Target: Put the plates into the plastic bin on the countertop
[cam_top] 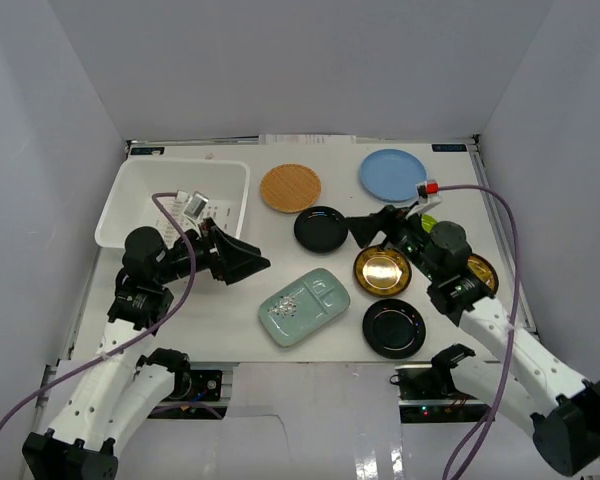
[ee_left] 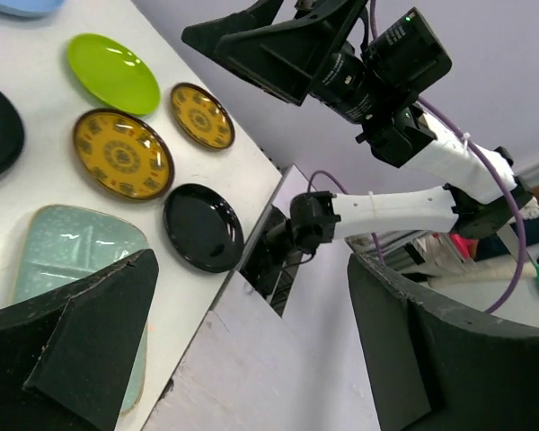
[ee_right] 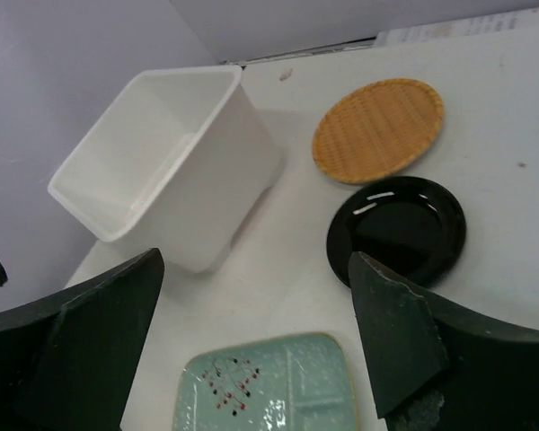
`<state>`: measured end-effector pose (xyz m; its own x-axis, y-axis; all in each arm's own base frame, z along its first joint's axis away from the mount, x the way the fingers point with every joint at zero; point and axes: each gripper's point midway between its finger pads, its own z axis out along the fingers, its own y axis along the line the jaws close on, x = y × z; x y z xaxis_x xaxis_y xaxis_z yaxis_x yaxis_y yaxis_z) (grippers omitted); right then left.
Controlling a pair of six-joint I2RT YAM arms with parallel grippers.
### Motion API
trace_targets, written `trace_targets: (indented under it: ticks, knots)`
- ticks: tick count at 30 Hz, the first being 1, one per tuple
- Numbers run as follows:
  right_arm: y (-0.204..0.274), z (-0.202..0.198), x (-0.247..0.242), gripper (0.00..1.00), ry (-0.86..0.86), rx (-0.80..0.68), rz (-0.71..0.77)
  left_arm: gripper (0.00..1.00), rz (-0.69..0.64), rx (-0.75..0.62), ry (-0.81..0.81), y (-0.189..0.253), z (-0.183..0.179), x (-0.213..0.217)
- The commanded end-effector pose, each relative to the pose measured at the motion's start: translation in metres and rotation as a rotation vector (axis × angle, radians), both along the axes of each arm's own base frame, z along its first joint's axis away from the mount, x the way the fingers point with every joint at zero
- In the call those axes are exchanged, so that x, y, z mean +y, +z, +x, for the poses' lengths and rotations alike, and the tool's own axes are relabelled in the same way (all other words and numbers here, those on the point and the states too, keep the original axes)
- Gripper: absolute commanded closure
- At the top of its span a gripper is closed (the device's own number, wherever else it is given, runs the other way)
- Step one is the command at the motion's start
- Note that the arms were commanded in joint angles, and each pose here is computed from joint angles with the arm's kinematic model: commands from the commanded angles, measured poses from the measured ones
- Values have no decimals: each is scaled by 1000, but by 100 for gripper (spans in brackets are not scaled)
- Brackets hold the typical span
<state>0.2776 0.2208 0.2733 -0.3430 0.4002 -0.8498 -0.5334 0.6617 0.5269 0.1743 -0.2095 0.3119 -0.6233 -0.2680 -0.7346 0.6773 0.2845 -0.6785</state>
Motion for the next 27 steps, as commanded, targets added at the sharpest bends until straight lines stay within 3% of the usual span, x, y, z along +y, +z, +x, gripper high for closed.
trace_targets:
  ticks: [1, 5, 6, 8, 12, 17, 24, 27]
  knots:
    - [-66, -22, -33, 12, -30, 106, -180, 2, -15, -3, -52, -6, -4, -17]
    - [-90, -59, -34, 29, 52, 238, -168, 2, 25, 70, -65, -36, -3, -34]
    - [-93, -69, -32, 41, 78, 270, -141, 2, 39, 84, -75, -43, -5, -38]
    - [-106, -88, -20, 48, 147, 365, -34, 2, 66, 77, -53, -48, 0, -43]
    - [-130, -101, -9, 41, 135, 474, 53, 2, 133, 22, -12, -47, 12, -50]
    - [-157, -113, 14, 31, 105, 563, 1, 2, 214, -109, 84, -20, 18, -34]
    - [-192, -114, 31, 31, 10, 692, 10, 2, 303, -194, 213, -27, 13, -1]
    - [-207, -119, 33, 31, -17, 728, -51, 2, 318, -197, 244, -36, 12, 7]
